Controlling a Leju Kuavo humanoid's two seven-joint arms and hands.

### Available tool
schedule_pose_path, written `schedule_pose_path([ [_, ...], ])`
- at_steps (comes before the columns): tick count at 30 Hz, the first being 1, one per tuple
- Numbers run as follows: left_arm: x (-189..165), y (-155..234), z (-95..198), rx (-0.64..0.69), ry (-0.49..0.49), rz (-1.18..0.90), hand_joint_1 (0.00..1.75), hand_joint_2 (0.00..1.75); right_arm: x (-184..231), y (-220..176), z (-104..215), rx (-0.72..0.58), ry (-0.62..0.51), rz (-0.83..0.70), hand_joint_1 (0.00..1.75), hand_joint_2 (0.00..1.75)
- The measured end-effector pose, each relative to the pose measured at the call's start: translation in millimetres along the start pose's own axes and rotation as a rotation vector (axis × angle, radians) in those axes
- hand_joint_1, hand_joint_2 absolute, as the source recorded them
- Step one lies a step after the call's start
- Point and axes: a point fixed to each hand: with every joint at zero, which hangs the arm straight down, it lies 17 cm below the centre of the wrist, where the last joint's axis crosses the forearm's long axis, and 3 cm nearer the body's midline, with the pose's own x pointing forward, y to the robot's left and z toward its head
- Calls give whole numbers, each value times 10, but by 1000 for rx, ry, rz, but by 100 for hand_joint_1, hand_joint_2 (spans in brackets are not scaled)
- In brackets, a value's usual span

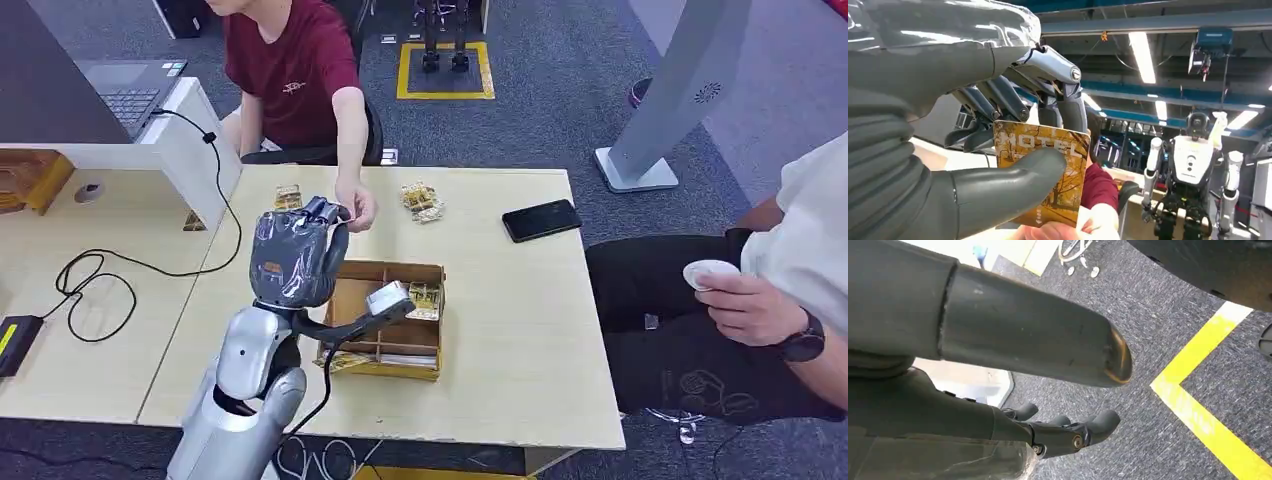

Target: Pass the card to the sensor for recognition and then transmit it.

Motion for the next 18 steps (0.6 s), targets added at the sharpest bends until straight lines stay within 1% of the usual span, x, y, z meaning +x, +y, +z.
schedule_pose_path([
  [4,-30,-21,5,-5,8,-1,175,175,1,-2,0,-1,0,5,0,0],
  [5,-32,-24,6,-6,8,-1,0,175,2,-2,0,-1,0,7,0,0],
  [11,-58,-37,7,-7,20,8,0,175,3,-7,0,-4,0,10,0,0],
  [15,-180,-32,11,-4,51,17,0,175,2,-8,0,-4,0,12,0,0],
  [18,-379,-46,32,0,99,28,0,175,0,-6,0,-4,1,12,0,0],
])
